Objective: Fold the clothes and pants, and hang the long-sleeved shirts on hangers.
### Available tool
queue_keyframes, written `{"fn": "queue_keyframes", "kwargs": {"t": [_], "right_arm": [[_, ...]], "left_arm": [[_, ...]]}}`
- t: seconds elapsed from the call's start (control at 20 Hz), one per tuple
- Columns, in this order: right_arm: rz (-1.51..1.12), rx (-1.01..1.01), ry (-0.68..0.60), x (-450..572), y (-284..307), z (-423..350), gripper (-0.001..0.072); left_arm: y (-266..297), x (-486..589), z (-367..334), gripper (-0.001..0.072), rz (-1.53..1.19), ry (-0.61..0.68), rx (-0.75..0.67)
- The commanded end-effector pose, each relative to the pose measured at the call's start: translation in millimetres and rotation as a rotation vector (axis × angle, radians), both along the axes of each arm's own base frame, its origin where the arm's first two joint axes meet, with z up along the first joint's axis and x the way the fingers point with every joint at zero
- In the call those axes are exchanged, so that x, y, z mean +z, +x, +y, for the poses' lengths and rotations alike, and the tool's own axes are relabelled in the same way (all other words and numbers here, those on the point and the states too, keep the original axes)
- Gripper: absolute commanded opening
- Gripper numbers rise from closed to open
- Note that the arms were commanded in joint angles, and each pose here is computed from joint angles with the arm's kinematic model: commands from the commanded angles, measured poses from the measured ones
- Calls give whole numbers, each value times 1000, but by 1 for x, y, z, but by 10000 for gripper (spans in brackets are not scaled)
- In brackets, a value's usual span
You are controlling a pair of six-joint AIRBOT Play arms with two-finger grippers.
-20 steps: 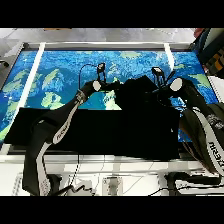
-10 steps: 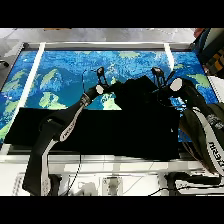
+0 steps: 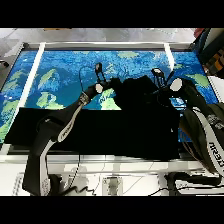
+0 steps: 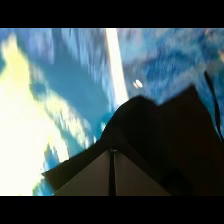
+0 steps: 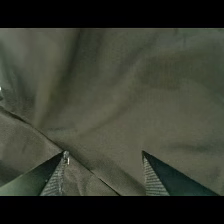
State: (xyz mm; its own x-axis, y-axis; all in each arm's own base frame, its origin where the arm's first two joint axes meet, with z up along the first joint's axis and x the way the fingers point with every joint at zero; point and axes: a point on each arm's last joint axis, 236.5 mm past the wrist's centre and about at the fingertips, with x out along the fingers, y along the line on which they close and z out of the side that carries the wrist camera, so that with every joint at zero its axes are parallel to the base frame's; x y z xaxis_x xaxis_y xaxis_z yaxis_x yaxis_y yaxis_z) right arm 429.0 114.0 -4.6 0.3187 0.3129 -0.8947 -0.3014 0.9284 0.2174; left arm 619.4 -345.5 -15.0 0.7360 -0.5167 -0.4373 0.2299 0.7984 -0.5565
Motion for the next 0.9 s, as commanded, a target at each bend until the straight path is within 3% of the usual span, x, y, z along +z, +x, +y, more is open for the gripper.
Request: {"fn": "queue_keyframes", "kwargs": {"t": [0.0, 0.25, 0.4, 0.7, 0.85], "right_arm": [[-22, -1, -10, 7, 2, -3, 530], [-104, -34, -41, 29, 11, -23, 531], [-134, -155, -52, 42, 19, -68, 530], [-100, -404, -55, 39, 12, -174, 530], [7, -388, -22, 18, -4, -173, 500]], "left_arm": [[12, 69, 32, 3, -200, 184, -24], [9, 197, 86, 4, -439, 313, 25], [2, 247, 136, 4, -500, 432, 75], [-18, 250, 254, 7, -298, 600, 187], [-34, 197, 279, 6, -72, 653, 163]]}}
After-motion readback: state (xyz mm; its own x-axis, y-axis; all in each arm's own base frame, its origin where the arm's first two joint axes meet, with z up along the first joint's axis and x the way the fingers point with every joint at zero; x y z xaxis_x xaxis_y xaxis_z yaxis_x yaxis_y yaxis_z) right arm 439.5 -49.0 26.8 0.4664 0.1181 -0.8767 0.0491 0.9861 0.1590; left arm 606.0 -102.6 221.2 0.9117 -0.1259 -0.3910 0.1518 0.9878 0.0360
